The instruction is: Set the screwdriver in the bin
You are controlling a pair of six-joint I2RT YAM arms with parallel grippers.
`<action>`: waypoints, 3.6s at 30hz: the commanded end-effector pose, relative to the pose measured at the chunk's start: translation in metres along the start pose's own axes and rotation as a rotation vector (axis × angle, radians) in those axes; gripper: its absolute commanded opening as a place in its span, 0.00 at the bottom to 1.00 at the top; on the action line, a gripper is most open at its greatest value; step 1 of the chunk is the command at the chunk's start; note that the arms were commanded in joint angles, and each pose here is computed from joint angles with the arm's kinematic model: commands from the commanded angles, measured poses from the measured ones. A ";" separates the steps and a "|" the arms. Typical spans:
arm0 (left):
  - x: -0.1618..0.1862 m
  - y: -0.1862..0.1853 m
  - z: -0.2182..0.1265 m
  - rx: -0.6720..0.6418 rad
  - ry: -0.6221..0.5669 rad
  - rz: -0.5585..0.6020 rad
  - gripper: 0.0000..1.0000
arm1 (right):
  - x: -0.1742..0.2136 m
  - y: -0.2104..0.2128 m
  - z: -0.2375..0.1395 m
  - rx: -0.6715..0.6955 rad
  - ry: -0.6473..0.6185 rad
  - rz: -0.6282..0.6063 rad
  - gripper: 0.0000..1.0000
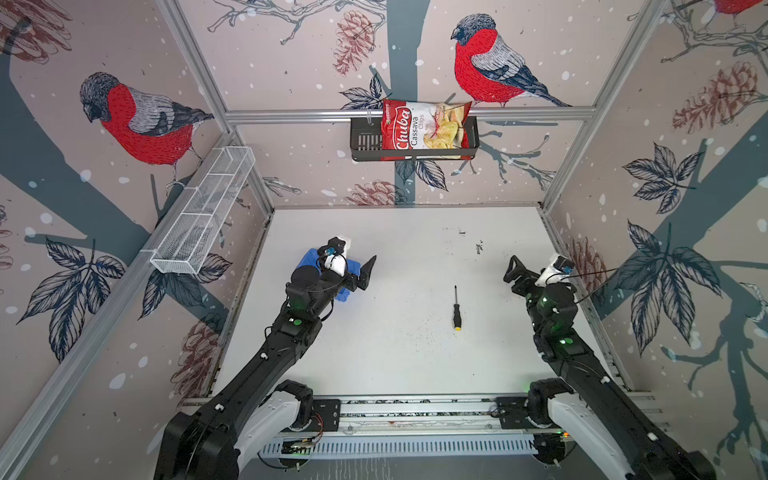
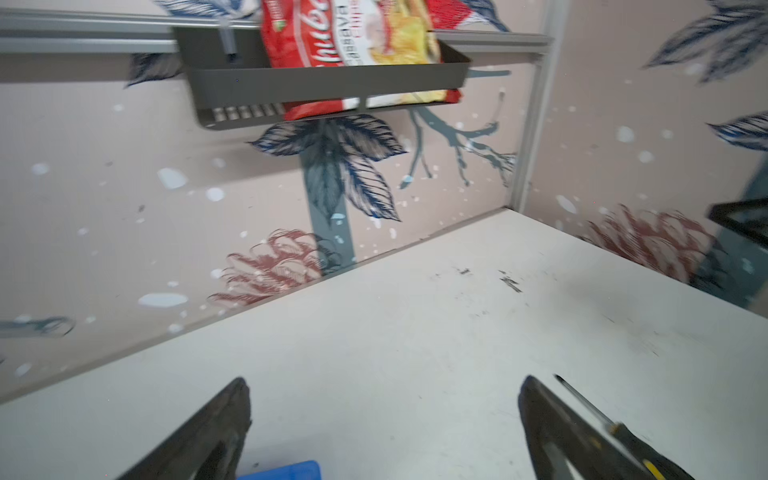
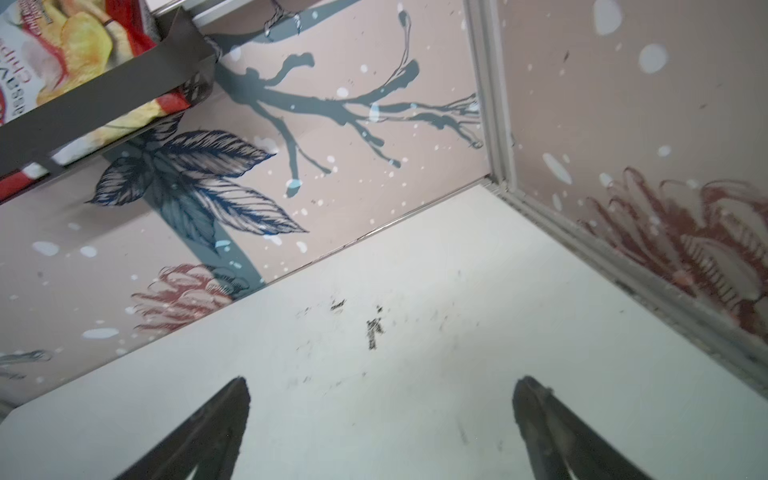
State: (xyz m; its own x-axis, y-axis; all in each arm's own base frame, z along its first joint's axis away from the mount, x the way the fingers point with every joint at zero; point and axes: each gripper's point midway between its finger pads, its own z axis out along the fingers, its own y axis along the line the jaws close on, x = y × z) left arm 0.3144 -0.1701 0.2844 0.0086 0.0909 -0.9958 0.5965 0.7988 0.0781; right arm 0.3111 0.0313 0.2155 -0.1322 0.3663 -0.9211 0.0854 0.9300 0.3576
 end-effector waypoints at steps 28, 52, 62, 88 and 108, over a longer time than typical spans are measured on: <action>0.039 -0.108 -0.005 0.504 0.188 0.245 0.99 | 0.213 0.091 -0.040 -0.093 0.691 -0.331 0.99; 0.060 -0.107 -0.007 0.483 0.242 0.240 0.99 | 0.242 0.080 -0.045 -0.015 0.793 -0.364 0.52; 0.059 -0.104 -0.005 0.467 0.253 0.234 0.99 | 0.250 0.071 -0.044 0.001 0.820 -0.379 0.29; -0.010 -0.078 0.041 0.324 -0.110 -0.565 0.99 | 0.077 0.133 -0.011 -0.349 0.423 -0.049 0.07; -0.059 -0.150 0.083 0.698 -0.154 -0.857 0.93 | -0.007 0.210 -0.065 -0.970 0.246 -0.162 0.00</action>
State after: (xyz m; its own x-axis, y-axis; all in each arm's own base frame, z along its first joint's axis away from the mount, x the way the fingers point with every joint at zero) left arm 0.2962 -0.3399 0.3044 -0.5811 -0.4101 -0.7030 0.7346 0.1076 -0.6700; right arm 0.2782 0.2131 0.2832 -0.3423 0.1205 -0.9318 -0.6824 0.6499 0.3347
